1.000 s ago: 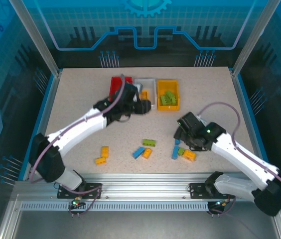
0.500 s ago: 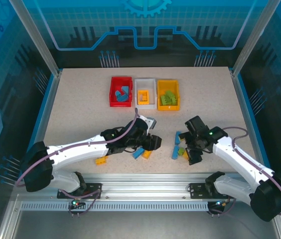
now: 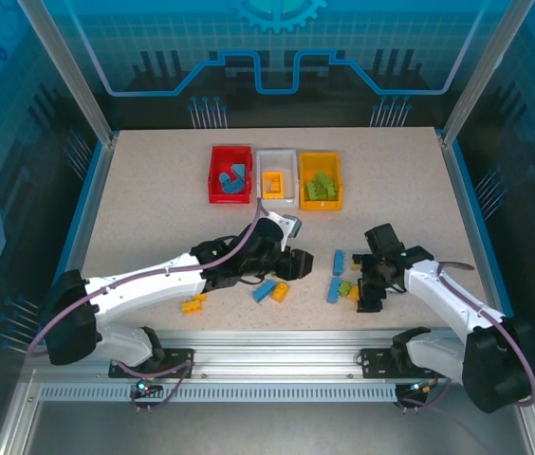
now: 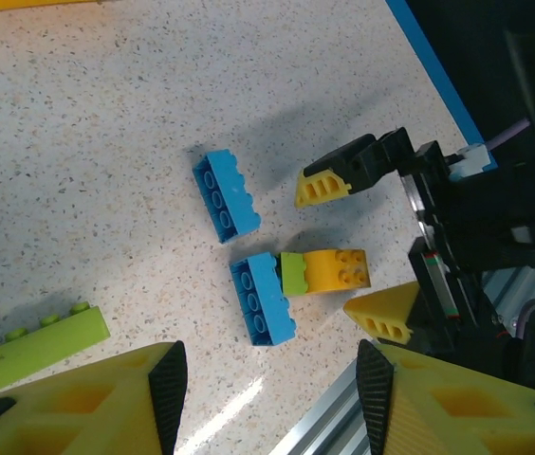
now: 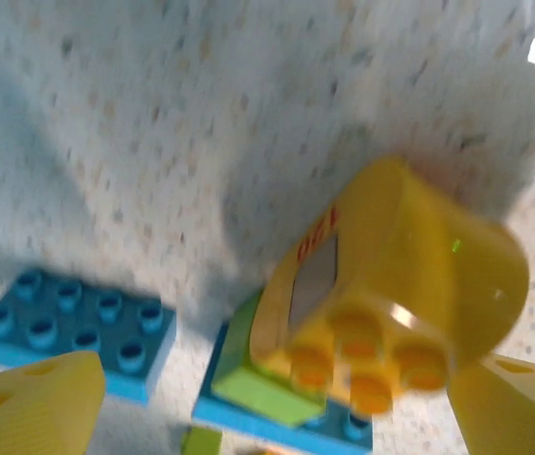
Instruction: Sort the legos into containers by color
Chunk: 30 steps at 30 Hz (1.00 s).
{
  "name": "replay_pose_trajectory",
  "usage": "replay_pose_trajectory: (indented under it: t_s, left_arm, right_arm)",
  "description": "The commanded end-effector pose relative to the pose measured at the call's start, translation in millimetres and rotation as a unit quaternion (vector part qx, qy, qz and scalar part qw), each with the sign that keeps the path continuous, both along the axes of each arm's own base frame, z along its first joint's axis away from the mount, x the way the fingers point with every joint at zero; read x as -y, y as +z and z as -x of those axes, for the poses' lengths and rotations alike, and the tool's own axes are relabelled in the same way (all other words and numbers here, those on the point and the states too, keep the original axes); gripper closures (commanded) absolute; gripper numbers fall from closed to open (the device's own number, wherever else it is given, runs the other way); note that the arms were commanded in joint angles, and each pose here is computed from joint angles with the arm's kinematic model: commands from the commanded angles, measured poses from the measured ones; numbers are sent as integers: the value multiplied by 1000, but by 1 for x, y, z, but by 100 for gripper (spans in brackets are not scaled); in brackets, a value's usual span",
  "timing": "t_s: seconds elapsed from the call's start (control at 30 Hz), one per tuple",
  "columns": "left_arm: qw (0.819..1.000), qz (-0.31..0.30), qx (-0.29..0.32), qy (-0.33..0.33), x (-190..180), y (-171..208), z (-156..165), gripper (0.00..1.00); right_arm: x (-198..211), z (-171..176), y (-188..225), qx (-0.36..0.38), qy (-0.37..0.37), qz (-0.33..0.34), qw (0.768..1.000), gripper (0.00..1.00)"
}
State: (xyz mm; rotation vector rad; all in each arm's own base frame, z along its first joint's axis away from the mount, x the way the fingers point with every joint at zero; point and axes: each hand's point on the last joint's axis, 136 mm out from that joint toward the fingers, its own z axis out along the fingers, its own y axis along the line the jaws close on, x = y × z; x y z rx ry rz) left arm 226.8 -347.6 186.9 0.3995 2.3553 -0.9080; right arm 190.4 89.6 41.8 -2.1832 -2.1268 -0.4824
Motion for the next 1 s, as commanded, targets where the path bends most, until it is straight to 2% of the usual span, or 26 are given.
replay_pose_trajectory:
  t_s: [0.0, 0.2, 0.27, 0.43, 0.57, 0.73, 0.87, 0.97]
  left_arm:
    - [1000, 13, 15, -5, 5, 20, 0, 46]
    - [1000, 23, 16, -14, 9, 26, 4, 47]
    - [999, 43, 12, -30, 15, 29, 9, 47]
    - [992, 98, -4, -75, 28, 34, 24, 45]
    - [989, 121, -19, -86, 32, 35, 31, 44]
    - [991, 114, -15, -67, 26, 33, 26, 43]
    - [997, 81, -10, -14, 5, 34, 9, 43]
    - [997, 69, -13, 21, -14, 44, -7, 43]
  right_arm:
    - [8, -2, -8, -11, -13, -1, 1000, 9]
    - [14, -3, -9, -20, -12, 5, 1000, 30]
    - [14, 0, -12, -25, -7, 8, 1000, 37]
    - [14, 5, -19, -41, 7, 10, 999, 43]
    - [13, 6, -25, -48, 16, 9, 999, 46]
    - [17, 0, -19, -33, 35, 27, 998, 63]
    - [26, -14, 10, 12, 92, 85, 992, 71]
    - [24, -31, 38, 69, 157, 145, 974, 74]
